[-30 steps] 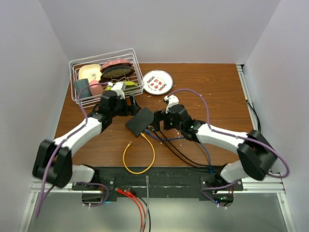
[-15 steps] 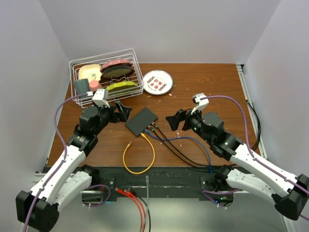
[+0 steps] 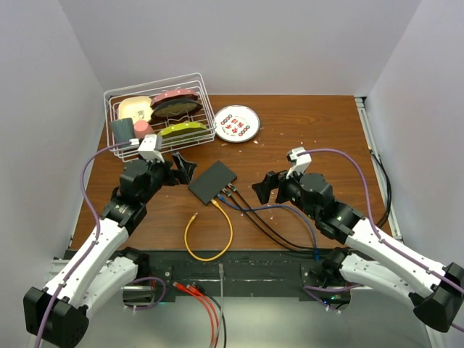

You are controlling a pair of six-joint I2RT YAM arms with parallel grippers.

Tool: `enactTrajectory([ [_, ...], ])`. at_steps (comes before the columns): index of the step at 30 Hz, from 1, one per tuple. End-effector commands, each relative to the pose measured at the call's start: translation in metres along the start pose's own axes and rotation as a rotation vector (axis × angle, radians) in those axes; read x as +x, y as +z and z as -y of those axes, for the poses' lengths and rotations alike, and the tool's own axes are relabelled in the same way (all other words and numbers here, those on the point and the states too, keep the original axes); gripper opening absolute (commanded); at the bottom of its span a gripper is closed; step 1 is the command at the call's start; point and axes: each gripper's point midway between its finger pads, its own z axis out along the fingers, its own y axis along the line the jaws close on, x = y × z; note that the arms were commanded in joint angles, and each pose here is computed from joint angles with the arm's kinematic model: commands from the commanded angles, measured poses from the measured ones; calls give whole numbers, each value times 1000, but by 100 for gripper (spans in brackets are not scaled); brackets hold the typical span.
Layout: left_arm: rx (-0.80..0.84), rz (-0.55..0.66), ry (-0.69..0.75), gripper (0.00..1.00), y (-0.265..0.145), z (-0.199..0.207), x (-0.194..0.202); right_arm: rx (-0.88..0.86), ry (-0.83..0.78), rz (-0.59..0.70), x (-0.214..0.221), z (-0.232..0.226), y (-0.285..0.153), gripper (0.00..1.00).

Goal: Insert the plug into the switch port

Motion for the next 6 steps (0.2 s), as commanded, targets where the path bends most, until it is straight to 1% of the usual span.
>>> enactTrajectory([
  [1, -14, 37, 20, 100, -2, -1, -11, -18, 8, 37, -13, -6, -2, 99],
  [5, -22, 38, 38, 100, 0, -3, -13, -17, -10, 28, -19, -10, 1, 99],
  [6, -24, 50, 42, 100, 1, -3, -15, 28, -4, 39, -23, -2, 0, 99],
])
